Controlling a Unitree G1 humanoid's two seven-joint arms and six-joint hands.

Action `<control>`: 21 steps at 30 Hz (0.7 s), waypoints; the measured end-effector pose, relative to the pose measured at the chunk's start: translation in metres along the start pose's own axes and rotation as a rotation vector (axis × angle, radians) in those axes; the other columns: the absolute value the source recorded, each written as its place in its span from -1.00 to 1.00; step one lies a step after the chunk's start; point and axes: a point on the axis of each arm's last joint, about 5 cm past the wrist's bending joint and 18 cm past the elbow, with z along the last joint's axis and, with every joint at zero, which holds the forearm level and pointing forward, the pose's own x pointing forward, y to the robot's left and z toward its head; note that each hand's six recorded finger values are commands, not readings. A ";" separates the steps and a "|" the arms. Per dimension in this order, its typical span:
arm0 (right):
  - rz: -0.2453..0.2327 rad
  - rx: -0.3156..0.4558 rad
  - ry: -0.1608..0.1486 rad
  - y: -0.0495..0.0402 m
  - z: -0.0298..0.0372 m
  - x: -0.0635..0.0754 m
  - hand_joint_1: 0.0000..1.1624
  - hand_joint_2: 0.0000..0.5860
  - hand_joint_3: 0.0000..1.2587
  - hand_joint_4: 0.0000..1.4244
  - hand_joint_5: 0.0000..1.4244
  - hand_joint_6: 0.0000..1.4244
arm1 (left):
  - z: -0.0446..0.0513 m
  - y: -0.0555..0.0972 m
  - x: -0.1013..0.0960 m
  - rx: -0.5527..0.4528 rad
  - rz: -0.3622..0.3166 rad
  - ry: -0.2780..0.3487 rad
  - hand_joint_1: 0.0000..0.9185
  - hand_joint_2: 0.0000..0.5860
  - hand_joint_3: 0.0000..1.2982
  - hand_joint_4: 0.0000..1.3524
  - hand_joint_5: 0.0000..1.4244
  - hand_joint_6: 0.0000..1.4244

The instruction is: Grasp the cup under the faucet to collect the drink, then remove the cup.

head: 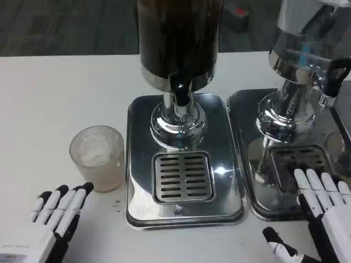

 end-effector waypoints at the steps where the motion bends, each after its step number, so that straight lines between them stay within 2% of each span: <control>1: 0.000 0.003 0.000 0.0001 0.0003 0.000 -0.50 0.14 -1.00 -1.00 -1.00 -0.99 | -0.0002 0.000 0.000 -0.012 0.013 -0.002 -1.00 -0.94 -1.00 -1.00 -1.00 -1.00; 5: 0.003 0.021 0.007 0.0004 0.0009 0.000 -0.50 0.14 -1.00 -1.00 -1.00 -0.98 | -0.0028 0.005 0.003 -0.082 0.123 -0.015 -1.00 -0.97 -1.00 -1.00 -1.00 -1.00; 9: 0.008 0.034 0.006 0.0009 0.0019 0.001 -0.49 0.14 -1.00 -1.00 -1.00 -0.96 | -0.0050 0.010 0.010 -0.122 0.181 -0.016 -1.00 -0.98 -1.00 -1.00 -1.00 -1.00; 15: 0.009 0.057 0.009 0.0006 0.0033 0.002 -0.49 0.14 -1.00 -1.00 -1.00 -0.94 | -0.0096 0.018 0.020 -0.197 0.251 0.003 -1.00 -0.98 -1.00 -1.00 -1.00 -0.93; 21: 0.017 0.073 0.010 0.0007 0.0049 0.004 -0.49 0.16 -1.00 -1.00 -1.00 -0.94 | -0.0122 0.021 0.033 -0.269 0.268 0.015 -1.00 -1.00 -1.00 -1.00 -1.00 -0.92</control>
